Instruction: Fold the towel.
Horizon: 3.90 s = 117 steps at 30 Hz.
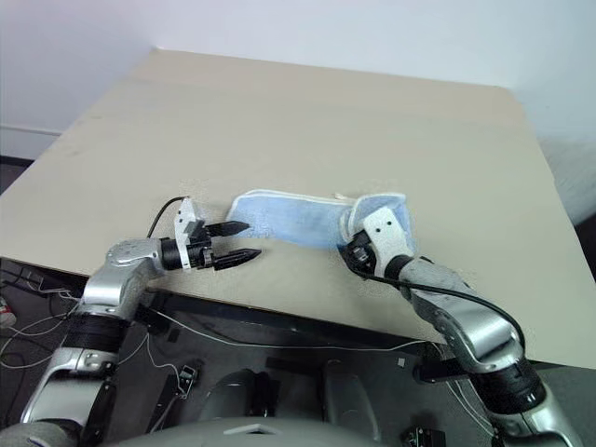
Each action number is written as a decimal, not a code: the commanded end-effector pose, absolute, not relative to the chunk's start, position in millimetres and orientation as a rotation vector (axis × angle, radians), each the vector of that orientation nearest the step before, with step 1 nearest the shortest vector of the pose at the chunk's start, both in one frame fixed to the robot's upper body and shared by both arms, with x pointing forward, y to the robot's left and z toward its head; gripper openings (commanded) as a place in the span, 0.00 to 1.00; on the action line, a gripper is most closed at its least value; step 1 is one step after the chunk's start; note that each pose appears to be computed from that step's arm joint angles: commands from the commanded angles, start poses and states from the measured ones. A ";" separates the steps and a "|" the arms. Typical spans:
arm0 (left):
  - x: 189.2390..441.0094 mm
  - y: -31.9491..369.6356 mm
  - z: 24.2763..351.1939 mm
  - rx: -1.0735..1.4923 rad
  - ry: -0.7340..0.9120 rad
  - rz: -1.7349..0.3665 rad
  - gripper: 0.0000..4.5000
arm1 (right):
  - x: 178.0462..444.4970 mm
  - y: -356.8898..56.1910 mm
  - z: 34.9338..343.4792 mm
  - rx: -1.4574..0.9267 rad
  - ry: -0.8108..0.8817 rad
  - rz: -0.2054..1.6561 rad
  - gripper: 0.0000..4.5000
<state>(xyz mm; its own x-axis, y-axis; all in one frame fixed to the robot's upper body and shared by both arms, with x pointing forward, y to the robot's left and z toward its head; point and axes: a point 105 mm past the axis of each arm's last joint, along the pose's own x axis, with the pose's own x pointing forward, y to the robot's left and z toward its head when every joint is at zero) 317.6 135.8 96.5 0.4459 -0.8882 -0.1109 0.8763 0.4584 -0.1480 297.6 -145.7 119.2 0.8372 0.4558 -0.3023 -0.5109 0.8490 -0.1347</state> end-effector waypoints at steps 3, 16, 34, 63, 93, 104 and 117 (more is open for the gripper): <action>312.2 144.1 117.4 -0.302 0.181 -0.955 0.93 | 303.8 -164.1 167.4 -0.105 0.076 0.491 0.57; 289.9 127.1 87.5 -0.633 0.417 -0.705 0.93 | 354.8 -173.7 82.8 -0.082 0.246 0.454 0.01; 345.3 136.0 62.8 -1.090 0.540 -0.213 0.97 | 337.7 -182.6 155.5 -0.036 -0.008 0.445 0.00; 378.0 142.8 189.5 -0.666 0.070 -0.664 0.01 | 332.6 -212.5 146.3 0.024 -0.002 0.267 0.00; 323.3 -49.7 150.6 -0.017 0.178 -1.373 0.53 | 322.6 -230.7 143.7 0.067 -0.022 0.106 0.00; 360.2 5.1 165.7 0.000 0.054 -1.131 0.45 | 325.0 -193.2 171.1 -0.062 -0.068 0.294 0.00; 372.1 2.7 77.7 0.191 0.260 -1.069 0.01 | 340.2 -149.9 73.7 -0.101 0.248 0.406 0.00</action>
<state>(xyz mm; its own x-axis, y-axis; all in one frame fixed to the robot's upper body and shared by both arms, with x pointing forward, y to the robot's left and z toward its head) 372.2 3.0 84.4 0.4595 -0.8470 -0.2675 0.8793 0.4763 0.0020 341.2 -148.8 78.4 0.8876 0.3875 -0.2489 -0.4053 0.9139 -0.0226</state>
